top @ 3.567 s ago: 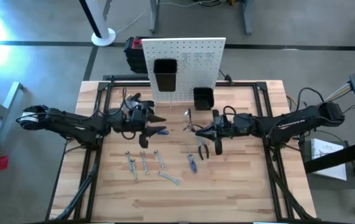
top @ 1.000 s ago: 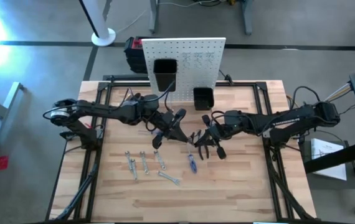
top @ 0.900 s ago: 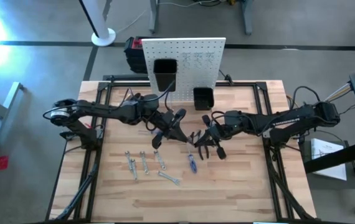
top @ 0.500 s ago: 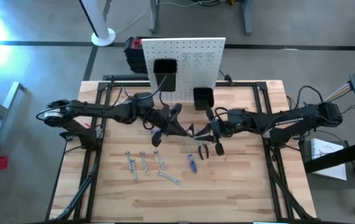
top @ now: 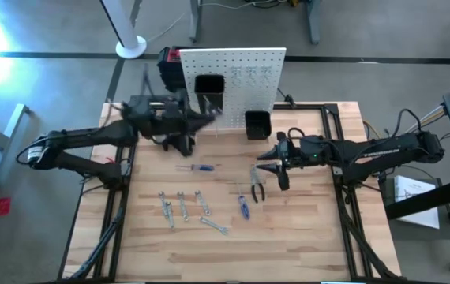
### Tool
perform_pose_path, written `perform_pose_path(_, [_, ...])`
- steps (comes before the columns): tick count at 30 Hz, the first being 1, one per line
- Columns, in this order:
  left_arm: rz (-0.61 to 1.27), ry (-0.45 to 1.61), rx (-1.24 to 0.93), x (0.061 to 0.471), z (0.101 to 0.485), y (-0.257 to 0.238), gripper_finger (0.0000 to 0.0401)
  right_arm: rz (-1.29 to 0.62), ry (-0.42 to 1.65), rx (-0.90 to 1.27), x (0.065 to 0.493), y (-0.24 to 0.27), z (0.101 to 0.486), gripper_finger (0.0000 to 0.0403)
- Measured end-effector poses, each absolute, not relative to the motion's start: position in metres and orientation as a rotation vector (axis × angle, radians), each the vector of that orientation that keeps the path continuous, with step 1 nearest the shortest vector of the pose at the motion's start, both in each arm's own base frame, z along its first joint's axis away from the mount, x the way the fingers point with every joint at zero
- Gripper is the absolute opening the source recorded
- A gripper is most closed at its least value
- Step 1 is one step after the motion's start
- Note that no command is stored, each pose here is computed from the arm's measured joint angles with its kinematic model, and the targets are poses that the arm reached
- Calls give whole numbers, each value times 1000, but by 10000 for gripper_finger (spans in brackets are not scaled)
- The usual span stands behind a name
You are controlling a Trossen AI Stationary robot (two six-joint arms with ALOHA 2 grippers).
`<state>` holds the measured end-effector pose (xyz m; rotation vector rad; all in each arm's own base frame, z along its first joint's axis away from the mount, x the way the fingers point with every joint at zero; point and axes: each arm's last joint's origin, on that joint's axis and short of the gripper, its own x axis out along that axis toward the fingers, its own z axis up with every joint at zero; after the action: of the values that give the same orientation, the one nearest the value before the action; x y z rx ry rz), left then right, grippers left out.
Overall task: Hang tools onto peg board
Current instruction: Put the black safety glass into the top black bin on the peg board
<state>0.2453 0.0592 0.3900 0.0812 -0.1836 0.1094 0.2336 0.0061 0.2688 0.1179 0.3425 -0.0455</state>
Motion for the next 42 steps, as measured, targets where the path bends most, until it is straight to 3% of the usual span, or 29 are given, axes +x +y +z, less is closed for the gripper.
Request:
perform_pose_path(6, [237,-240,31,226,413,92,0,-84,390,147,238,5,255,104])
perform_pose_path(14, [190,-288,-80,244,439,116,0,-149,429,180,244,4,243,111])
perform_pose_path(20, [259,-319,-251,267,428,134,0,-148,437,186,243,5,241,106])
perform_pose_path(28, [278,-424,-411,268,400,149,0,-148,470,200,239,7,230,101])
perform_pose_path(35, [271,-416,-467,265,387,147,0,-157,477,203,235,6,226,109])
perform_pose_path(42, [254,-431,-455,254,396,136,0,-175,477,198,234,6,225,104])
